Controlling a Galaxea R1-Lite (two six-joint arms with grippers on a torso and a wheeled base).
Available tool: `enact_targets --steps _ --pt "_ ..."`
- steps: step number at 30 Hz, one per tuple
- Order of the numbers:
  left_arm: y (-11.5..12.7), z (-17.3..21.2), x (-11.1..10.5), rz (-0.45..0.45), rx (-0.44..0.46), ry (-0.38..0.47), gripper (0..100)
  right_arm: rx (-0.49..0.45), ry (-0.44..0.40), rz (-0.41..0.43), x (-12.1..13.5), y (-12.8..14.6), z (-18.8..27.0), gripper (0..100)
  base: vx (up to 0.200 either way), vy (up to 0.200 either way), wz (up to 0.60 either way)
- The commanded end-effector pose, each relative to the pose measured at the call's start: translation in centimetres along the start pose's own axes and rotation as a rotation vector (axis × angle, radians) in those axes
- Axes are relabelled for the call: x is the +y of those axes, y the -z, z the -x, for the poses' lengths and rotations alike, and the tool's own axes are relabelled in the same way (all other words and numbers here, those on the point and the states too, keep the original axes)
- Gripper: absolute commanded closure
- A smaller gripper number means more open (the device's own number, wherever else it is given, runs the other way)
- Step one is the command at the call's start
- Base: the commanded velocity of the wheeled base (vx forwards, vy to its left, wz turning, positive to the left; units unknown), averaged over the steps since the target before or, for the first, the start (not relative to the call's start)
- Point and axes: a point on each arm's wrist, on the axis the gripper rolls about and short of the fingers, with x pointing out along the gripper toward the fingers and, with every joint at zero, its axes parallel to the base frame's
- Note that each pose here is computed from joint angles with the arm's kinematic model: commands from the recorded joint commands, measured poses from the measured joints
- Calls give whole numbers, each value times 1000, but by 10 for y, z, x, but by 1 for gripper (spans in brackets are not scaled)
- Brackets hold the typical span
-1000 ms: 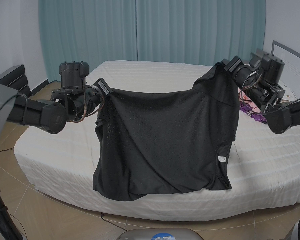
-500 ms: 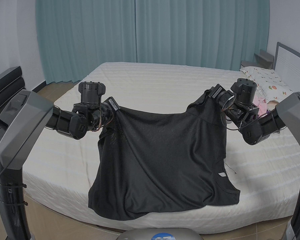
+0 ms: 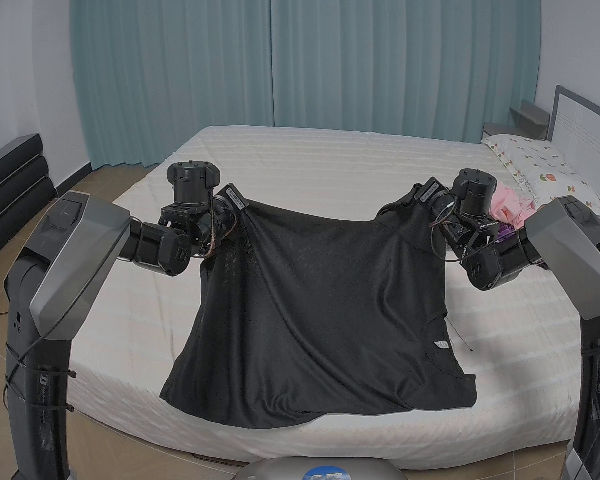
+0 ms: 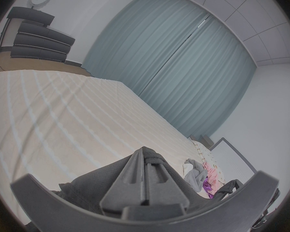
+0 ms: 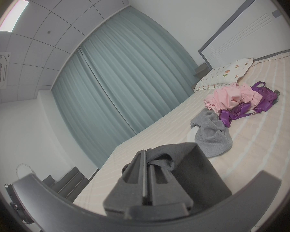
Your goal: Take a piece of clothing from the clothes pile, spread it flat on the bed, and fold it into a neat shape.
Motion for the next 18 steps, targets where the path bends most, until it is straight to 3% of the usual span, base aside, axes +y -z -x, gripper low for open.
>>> enact_targets --steps 1,10,11,18 --pt "13 -10 9 -7 20 -16 100 30 21 13 -11 18 -6 100 0 0 0" --pt "35 -39 31 -5 29 -38 100 62 25 22 -24 39 -20 100 0 0 0" --pt "39 -41 34 -5 35 -43 0 77 23 25 -28 45 -21 100 0 0 0" --pt "62 -53 51 -12 63 -77 0 143 37 62 -49 79 -29 100 0 0 0"
